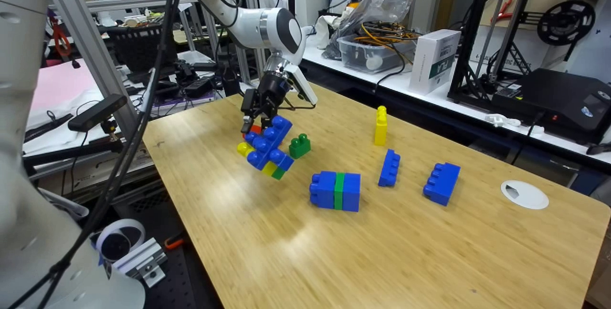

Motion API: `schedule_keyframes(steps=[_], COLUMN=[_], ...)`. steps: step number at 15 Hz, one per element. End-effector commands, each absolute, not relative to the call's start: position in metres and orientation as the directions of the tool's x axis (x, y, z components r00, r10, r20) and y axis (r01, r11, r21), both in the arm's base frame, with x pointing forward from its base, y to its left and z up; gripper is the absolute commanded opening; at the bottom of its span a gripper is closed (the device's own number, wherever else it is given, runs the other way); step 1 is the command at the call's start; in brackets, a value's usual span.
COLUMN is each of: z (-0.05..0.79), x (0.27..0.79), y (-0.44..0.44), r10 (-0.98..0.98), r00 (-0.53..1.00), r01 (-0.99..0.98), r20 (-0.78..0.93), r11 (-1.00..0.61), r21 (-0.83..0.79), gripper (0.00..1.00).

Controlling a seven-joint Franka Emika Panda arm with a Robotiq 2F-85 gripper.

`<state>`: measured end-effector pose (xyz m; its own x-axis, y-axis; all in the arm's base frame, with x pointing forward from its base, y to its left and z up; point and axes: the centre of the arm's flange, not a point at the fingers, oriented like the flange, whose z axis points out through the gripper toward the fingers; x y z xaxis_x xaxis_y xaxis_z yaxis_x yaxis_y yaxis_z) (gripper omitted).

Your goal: Put the stack of blocks upright

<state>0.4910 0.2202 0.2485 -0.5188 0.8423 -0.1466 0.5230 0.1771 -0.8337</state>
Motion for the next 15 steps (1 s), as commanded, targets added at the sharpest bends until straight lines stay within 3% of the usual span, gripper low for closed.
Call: schedule_keyframes(steps=[1, 15], z=[0.24, 0.211], x=[0.505, 0.508], y=[0.225, 0.24], r10=[0.813, 0.767], r00=[-0.571, -0.64], r01=[0.43, 0.335], r20=[-0.111, 0.052], r11=[0.181, 0.339], r21=[-0.884, -0.879], gripper=[0.38, 0.38])
